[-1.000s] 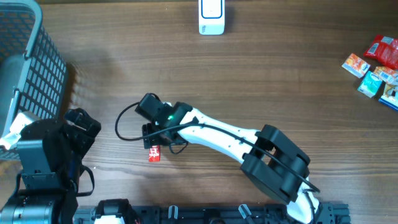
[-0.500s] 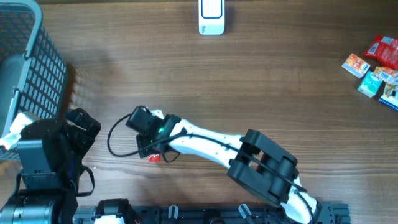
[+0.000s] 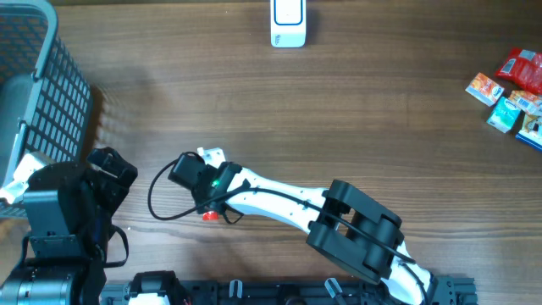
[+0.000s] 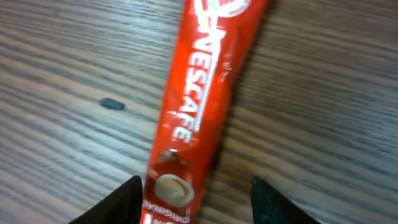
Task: Scan the item barcode
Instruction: 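Reach the right gripper to the red Nescafe stick and grasp it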
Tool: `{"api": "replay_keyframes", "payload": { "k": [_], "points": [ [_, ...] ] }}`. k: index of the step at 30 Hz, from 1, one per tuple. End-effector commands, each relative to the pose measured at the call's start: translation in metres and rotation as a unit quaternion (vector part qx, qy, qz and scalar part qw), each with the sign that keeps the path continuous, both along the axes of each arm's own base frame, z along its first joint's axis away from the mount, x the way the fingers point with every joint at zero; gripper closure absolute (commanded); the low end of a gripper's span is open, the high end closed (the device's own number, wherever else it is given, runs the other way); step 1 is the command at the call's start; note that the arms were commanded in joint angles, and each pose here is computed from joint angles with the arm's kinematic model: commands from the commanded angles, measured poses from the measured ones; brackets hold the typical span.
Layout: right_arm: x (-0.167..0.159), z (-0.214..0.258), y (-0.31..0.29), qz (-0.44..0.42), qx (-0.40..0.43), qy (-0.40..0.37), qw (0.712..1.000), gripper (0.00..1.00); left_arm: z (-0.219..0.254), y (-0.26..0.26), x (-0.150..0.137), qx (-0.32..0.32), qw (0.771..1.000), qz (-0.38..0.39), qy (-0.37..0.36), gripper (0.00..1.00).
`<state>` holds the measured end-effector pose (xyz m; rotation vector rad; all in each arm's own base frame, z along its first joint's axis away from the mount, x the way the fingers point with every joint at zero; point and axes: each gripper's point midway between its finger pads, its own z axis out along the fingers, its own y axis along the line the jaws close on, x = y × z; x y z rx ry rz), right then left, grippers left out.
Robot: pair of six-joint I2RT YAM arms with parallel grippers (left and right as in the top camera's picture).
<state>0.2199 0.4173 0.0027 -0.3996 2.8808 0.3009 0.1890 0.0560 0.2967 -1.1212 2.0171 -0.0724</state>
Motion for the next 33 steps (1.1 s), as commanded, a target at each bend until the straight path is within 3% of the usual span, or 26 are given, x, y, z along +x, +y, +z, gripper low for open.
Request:
{"api": "replay_keyframes", "payload": {
  "k": [1,8,12,15,19,24,33],
  "points": [
    [0.018,-0.015,-0.023,-0.048,-0.052,-0.022,0.997,0.44,0.002,0.001,0.0,-0.003,1.0,0.007,-0.005,0.0],
    [0.062,-0.004,-0.087,-0.123,-0.135,-0.033,0.983,0.43,0.002,0.001,0.0,-0.003,1.0,0.007,-0.005,0.0],
    [0.076,-0.003,-0.113,-0.133,-0.142,0.013,0.981,0.38,0.002,0.001,0.0,-0.003,1.0,0.007,-0.005,0.0],
    [0.068,-0.002,-0.084,-0.073,-0.06,0.074,0.993,0.3,0.002,0.001,0.0,-0.003,1.0,0.007,-0.005,0.0],
    [0.053,0.01,-0.032,-0.016,0.047,0.107,0.993,0.29,0.002,0.001,0.0,-0.003,1.0,0.007,-0.005,0.0],
    [0.037,0.012,-0.007,0.015,0.055,0.081,0.995,0.28,0.002,0.001,0.0,-0.003,1.0,0.007,-0.005,0.0],
    [0.035,0.029,0.005,0.008,0.056,0.046,0.997,0.29,0.002,0.001,0.0,-0.003,1.0,0.007,-0.005,0.0]
  ]
}}
